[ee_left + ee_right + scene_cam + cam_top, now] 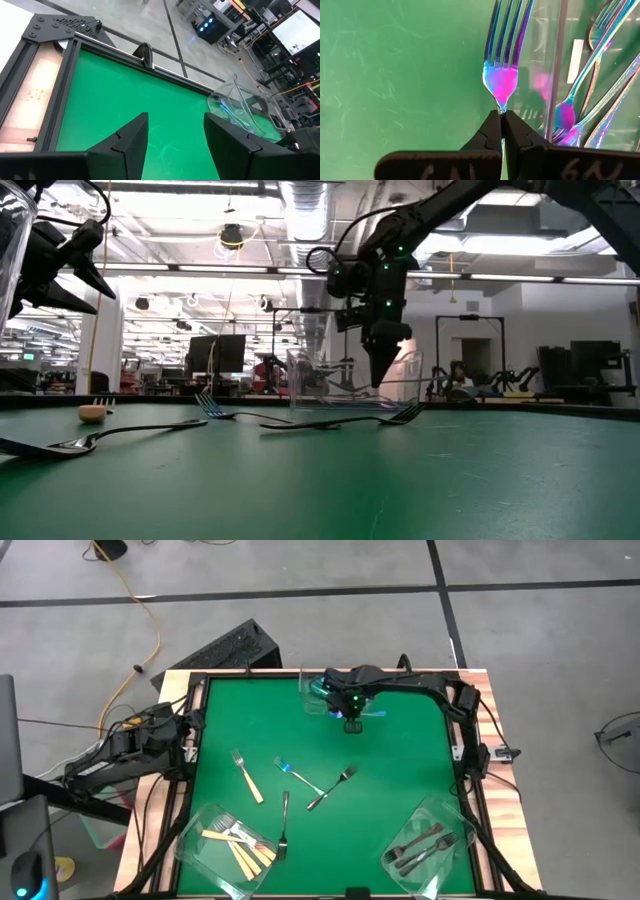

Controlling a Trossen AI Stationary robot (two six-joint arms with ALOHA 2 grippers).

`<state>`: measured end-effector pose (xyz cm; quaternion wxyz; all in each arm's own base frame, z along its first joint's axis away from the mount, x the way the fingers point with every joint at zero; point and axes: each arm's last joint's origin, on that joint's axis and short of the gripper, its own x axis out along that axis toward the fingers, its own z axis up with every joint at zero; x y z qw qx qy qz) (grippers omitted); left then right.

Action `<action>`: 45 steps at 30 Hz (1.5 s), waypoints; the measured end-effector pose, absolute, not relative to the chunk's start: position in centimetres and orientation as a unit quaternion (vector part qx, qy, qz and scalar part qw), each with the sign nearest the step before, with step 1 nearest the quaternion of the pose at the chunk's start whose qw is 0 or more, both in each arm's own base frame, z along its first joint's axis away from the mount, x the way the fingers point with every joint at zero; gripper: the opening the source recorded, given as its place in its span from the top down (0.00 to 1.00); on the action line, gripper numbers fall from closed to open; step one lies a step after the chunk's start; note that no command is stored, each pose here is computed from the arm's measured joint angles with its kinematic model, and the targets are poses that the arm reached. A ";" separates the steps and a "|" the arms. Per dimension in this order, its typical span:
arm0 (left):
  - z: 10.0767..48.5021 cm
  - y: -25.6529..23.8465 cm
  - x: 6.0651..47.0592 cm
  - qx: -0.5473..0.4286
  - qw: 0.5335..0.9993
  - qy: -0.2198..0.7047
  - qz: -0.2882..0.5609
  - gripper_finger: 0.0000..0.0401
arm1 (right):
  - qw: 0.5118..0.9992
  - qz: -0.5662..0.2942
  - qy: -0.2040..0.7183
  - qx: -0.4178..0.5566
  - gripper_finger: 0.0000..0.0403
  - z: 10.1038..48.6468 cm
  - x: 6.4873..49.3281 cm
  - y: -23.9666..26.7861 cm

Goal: Sort silverware by color (type)
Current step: Put the blue fork into the top transparent bin

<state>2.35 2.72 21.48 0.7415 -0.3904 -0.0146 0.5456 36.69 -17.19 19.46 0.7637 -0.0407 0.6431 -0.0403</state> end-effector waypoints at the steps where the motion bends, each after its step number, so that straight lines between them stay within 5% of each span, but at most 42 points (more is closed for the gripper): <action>1: 21.5 2.7 2.3 -0.390 0.741 -0.015 0.546 0.56 | 0.763 -0.040 0.643 -0.041 0.98 19.5 36.7 -17.3; 13: 21.5 2.7 2.3 -0.390 0.741 -0.015 0.546 0.56 | 0.814 0.014 0.581 -0.026 0.98 23.0 36.8 -14.9; 21: 21.5 2.7 2.3 -0.390 0.741 -0.015 0.546 0.56 | 0.909 0.004 0.413 -0.055 0.98 29.9 36.6 -14.0; 28: 21.5 2.7 2.3 -0.391 0.741 -0.015 0.545 0.56 | 0.954 -0.098 0.266 -0.099 0.98 33.1 37.1 -17.0; 45: 21.5 2.7 2.3 -0.389 0.741 -0.016 0.547 0.56 | 0.885 -0.152 0.439 -0.016 0.98 25.8 35.9 -21.9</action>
